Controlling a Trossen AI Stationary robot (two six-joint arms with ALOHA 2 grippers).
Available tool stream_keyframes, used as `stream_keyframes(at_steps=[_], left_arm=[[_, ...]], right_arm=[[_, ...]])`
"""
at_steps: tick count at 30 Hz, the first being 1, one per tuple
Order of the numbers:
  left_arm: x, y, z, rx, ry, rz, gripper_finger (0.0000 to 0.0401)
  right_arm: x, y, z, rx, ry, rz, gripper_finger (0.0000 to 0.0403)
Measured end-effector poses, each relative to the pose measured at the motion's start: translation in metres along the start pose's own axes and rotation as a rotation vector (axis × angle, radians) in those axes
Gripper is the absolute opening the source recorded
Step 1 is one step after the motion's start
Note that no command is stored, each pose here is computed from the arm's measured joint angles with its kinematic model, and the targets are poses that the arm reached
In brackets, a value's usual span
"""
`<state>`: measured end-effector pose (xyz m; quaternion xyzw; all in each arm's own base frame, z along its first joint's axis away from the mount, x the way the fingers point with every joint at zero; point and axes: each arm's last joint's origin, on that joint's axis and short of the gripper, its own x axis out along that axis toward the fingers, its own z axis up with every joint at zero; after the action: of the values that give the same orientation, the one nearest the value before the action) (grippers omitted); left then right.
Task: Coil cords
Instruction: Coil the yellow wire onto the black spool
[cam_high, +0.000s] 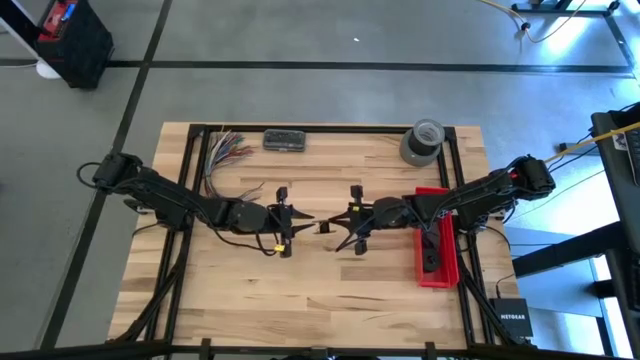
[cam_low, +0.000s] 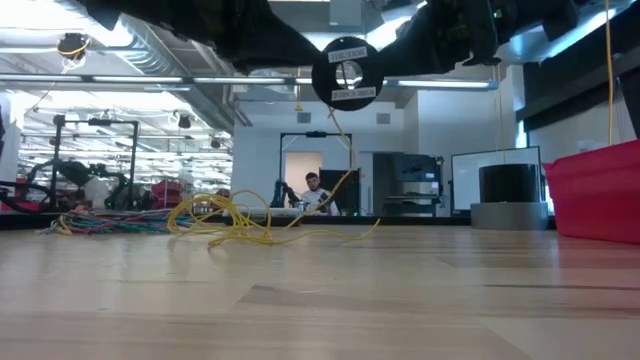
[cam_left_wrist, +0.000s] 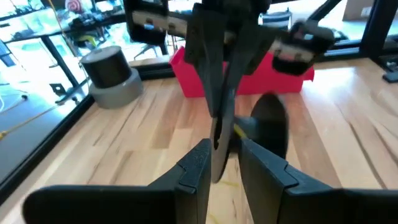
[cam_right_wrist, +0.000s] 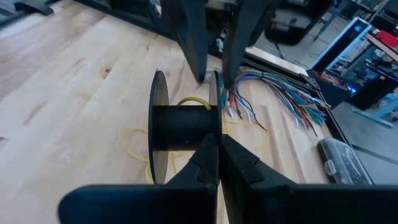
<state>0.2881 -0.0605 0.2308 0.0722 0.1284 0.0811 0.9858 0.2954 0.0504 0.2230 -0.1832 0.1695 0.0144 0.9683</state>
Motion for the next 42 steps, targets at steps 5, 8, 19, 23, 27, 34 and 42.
stream_keyframes(at_steps=[5, 8, 19, 23, 27, 34, 42], left_arm=[[0.004, 0.000, -0.002, 0.014, -0.006, 0.002, 0.0076], [0.007, 0.004, -0.002, -0.003, -0.008, 0.009, 0.0076], [0.008, 0.006, -0.001, -0.034, -0.021, -0.046, 0.0058], [0.008, 0.006, -0.002, -0.010, -0.021, -0.045, 0.0009], [0.008, 0.006, -0.002, -0.013, -0.021, -0.043, 0.0005], [0.001, 0.006, 0.004, -0.021, -0.036, 0.115, 0.0002], [-0.010, 0.007, 0.019, -0.097, -0.134, 0.376, 0.0002]], right_arm=[[0.000, -0.001, 0.001, -0.011, -0.017, 0.005, 0.0005], [0.000, -0.003, 0.003, -0.005, -0.037, 0.002, 0.0005], [0.000, -0.003, 0.005, 0.002, -0.073, 0.019, 0.0005], [0.000, -0.003, 0.006, 0.012, -0.074, 0.019, 0.0015], [0.000, -0.004, 0.007, 0.052, -0.078, -0.005, 0.0041], [-0.041, -0.013, 0.039, 0.021, 0.080, -0.171, 0.0113], [-0.070, -0.003, 0.029, 0.160, 0.118, -0.183, 0.0143]])
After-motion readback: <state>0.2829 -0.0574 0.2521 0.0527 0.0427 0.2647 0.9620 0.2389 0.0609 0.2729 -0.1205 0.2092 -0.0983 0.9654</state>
